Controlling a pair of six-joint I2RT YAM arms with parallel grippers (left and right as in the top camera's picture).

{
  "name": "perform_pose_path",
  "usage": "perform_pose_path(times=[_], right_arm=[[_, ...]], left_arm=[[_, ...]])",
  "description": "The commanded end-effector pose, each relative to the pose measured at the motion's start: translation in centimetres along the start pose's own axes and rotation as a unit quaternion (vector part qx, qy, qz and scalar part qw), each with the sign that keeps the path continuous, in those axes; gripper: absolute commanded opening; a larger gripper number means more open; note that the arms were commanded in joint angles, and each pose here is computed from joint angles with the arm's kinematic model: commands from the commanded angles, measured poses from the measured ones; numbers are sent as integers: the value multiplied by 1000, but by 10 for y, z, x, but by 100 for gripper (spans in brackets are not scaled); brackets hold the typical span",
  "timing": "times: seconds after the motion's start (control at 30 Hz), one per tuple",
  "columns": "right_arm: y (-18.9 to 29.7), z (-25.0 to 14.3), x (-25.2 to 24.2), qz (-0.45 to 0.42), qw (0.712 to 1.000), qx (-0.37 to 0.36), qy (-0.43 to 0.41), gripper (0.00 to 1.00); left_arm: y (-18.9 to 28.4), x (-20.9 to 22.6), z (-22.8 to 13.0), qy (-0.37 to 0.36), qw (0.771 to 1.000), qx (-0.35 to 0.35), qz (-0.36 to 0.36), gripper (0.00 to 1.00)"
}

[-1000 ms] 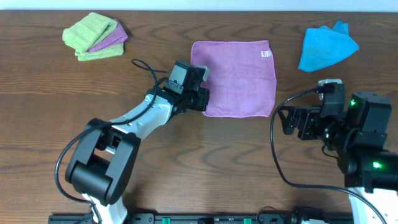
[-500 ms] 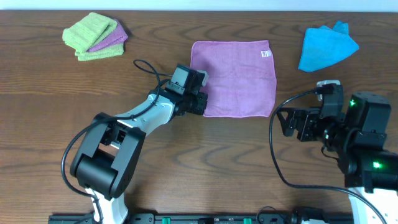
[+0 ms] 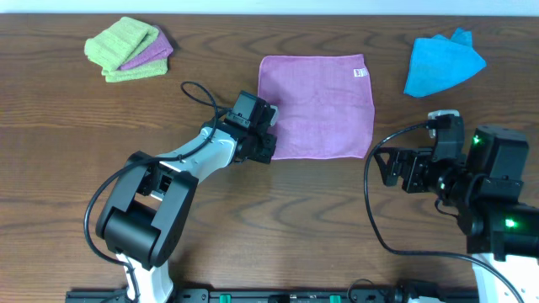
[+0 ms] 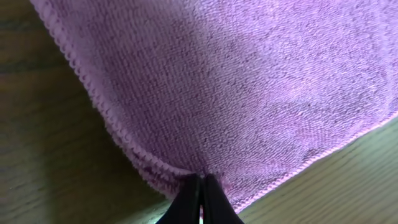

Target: Fold the cloth

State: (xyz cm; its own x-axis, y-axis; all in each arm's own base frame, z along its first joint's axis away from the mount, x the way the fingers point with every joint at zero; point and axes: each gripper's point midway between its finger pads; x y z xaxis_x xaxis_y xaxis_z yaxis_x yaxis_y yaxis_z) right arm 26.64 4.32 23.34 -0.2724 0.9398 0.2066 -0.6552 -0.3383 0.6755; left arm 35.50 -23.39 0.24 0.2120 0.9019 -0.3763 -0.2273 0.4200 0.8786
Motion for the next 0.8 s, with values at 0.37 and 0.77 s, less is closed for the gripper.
perform_pose_path(times=[0.37, 0.77], right_arm=[[5, 8, 0, 1, 1000, -12, 17, 96], [3, 15, -2, -3, 999, -23, 29, 97]], left_arm=[[15, 1, 15, -14, 999, -27, 19, 6], [72, 1, 30, -32, 994, -79, 66, 6]])
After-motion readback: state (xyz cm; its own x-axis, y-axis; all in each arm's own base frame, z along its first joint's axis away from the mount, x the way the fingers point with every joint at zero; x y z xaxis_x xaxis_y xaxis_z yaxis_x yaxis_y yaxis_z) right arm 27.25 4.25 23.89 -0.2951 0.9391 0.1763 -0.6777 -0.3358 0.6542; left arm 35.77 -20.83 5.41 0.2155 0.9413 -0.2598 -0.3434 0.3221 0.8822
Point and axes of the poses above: each gripper's point midway between its finger pads, its own y axis back along the fingers, its own x axis along the line the jaws close on, z = x × y, and after that the axes turned 11 degrees about y, right-handed
